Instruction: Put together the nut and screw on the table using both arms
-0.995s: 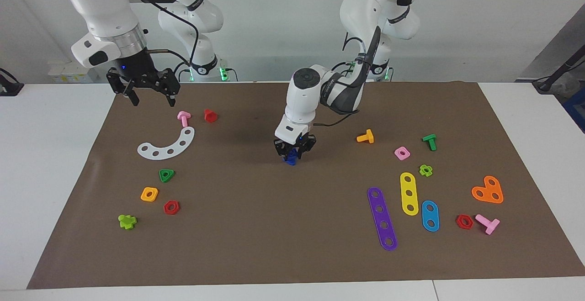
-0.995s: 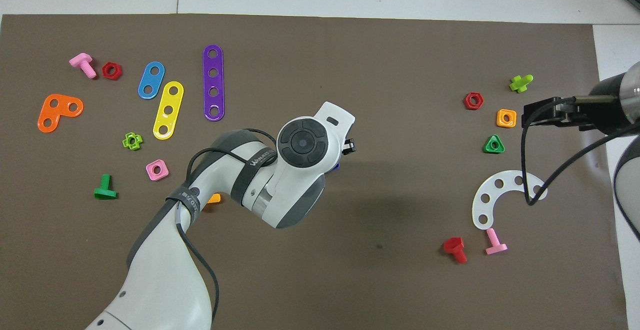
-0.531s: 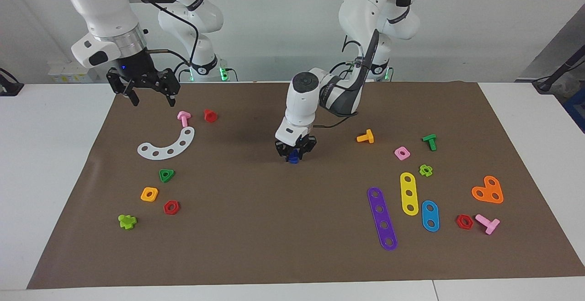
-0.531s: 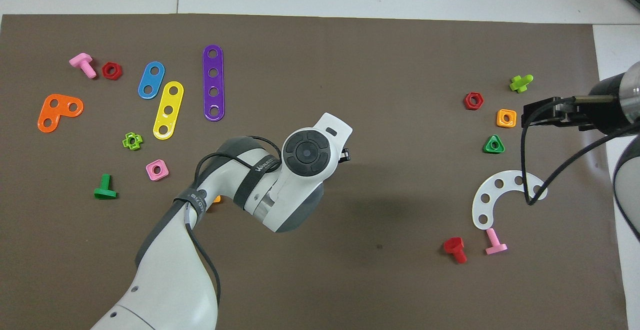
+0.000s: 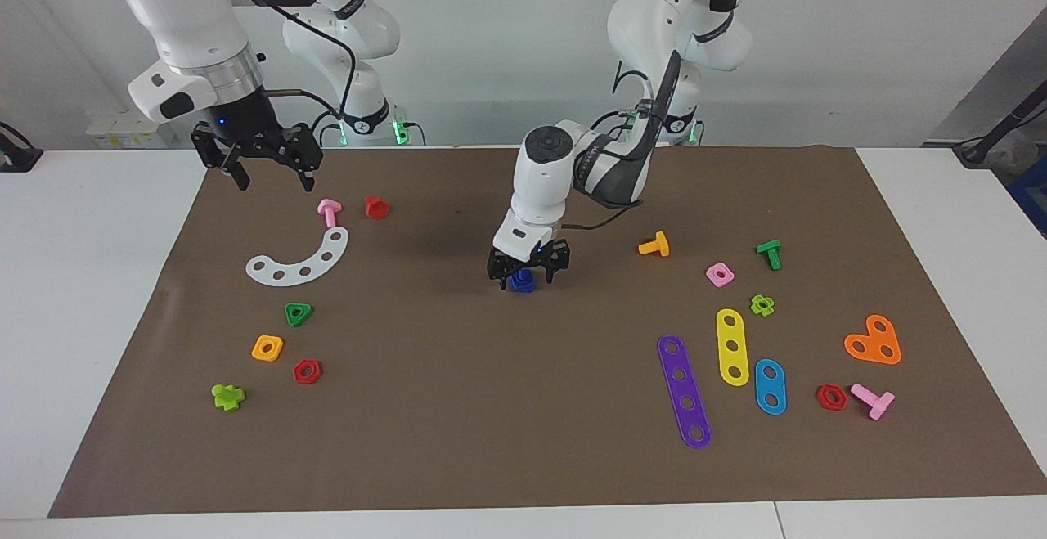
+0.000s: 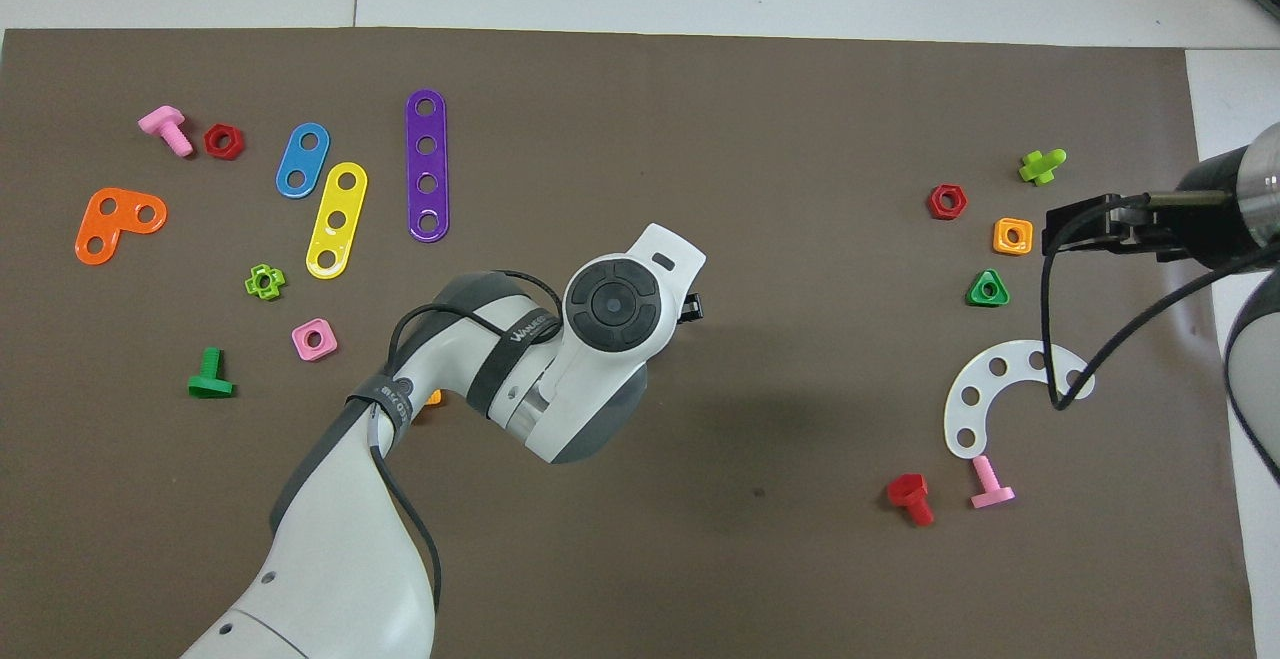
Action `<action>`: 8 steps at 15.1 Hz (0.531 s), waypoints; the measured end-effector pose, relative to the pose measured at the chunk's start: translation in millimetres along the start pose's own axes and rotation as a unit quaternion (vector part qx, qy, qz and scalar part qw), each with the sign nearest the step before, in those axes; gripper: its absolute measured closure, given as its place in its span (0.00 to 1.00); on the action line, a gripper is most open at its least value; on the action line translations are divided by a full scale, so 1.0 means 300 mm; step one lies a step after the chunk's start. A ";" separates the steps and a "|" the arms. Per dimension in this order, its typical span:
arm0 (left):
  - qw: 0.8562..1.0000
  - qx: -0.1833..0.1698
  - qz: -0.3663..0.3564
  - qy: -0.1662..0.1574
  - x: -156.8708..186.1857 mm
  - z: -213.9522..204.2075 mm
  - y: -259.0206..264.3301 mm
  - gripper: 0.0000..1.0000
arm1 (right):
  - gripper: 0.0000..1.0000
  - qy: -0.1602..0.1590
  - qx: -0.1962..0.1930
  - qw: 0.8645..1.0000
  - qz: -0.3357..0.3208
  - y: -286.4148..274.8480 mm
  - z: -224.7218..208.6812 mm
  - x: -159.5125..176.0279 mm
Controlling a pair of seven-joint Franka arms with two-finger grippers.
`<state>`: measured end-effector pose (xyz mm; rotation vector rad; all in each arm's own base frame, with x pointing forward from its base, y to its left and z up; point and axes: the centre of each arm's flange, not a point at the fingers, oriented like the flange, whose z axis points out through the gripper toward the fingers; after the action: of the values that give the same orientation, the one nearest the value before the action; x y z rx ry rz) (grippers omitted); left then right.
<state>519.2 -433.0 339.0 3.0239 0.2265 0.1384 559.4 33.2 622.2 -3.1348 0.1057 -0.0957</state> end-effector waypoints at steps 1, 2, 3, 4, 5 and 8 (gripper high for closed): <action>1.000 0.007 -0.002 -0.003 0.041 -0.034 -0.020 0.00 | 0.00 0.000 0.000 1.000 0.000 0.000 0.000 0.000; 1.000 0.014 0.000 -0.007 0.089 -0.079 -0.051 0.00 | 0.00 0.000 0.000 1.000 0.000 0.000 0.000 0.000; 1.000 0.020 0.004 -0.010 0.141 -0.133 -0.095 0.00 | 0.00 0.000 0.000 1.000 0.000 0.000 0.000 0.000; 1.000 0.025 0.010 -0.013 0.195 -0.193 -0.155 0.00 | 0.00 0.000 0.000 1.000 0.000 0.000 0.000 0.000; 0.999 0.028 0.017 -0.018 0.245 -0.253 -0.227 0.00 | 0.00 0.000 0.000 1.000 0.000 0.000 0.000 0.000; 0.997 0.031 0.061 -0.038 0.383 -0.430 -0.506 0.00 | 0.00 0.000 0.000 1.000 0.000 0.000 0.000 0.000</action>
<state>598.0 -253.6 459.2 3.0968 0.0415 0.0250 559.4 33.2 622.1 -3.1349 0.1057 -0.0954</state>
